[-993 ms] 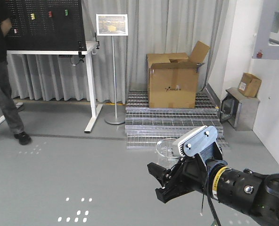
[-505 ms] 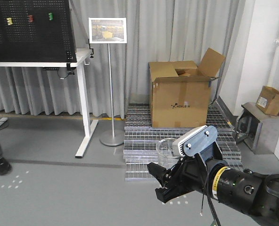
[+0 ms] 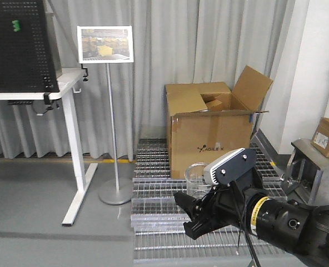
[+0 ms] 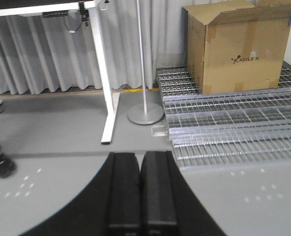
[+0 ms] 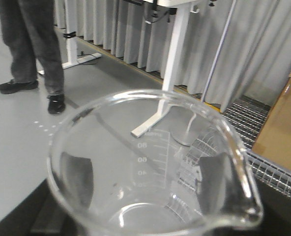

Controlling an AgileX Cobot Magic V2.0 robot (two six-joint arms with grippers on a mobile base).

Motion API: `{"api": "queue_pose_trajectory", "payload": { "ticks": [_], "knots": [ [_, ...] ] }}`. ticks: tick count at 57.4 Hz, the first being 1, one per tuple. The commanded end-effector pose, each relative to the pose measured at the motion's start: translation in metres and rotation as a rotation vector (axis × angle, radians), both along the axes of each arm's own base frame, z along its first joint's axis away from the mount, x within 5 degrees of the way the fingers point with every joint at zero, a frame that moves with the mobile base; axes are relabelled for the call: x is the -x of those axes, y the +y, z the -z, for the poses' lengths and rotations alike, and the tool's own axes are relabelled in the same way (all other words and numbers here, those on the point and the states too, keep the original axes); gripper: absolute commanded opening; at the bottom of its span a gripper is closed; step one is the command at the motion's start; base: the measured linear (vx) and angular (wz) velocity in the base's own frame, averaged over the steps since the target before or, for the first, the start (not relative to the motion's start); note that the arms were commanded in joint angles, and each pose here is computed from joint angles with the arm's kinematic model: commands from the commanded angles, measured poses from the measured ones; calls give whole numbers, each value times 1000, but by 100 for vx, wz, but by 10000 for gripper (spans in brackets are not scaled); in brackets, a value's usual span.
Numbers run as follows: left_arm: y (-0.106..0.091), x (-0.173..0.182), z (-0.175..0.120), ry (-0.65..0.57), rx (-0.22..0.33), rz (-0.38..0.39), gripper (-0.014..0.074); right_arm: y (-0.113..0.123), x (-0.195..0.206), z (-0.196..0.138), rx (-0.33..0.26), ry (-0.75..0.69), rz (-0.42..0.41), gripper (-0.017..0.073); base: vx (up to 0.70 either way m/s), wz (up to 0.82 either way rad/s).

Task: Pick beaker and place in left cabinet
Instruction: 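Carry the beaker in the right gripper while driving to the cabinet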

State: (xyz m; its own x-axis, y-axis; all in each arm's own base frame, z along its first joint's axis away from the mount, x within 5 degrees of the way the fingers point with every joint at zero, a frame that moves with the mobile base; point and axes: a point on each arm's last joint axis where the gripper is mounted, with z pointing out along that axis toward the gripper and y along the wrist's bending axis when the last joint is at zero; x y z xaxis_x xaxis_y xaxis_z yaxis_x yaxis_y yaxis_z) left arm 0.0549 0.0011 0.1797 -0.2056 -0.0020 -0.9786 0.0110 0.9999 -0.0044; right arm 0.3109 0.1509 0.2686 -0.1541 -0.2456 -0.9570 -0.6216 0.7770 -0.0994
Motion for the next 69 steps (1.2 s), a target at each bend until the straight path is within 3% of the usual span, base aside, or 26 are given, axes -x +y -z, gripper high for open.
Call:
{"api": "queue_pose_trajectory", "payload": {
  "ticks": [1,35,69],
  "knots": [
    [-1,0,-11,-108,11,15,4,1,2,-29,-81,-99,-26,104,63,-11],
    [-1,0,-11,-108,11,15,4,1,2,-29,-81,-99,-26,104,55,-22],
    [-1,0,-11,-108,11,15,4,1,2,-29,-81,-99,-26,104,31,-82]
  ]
}}
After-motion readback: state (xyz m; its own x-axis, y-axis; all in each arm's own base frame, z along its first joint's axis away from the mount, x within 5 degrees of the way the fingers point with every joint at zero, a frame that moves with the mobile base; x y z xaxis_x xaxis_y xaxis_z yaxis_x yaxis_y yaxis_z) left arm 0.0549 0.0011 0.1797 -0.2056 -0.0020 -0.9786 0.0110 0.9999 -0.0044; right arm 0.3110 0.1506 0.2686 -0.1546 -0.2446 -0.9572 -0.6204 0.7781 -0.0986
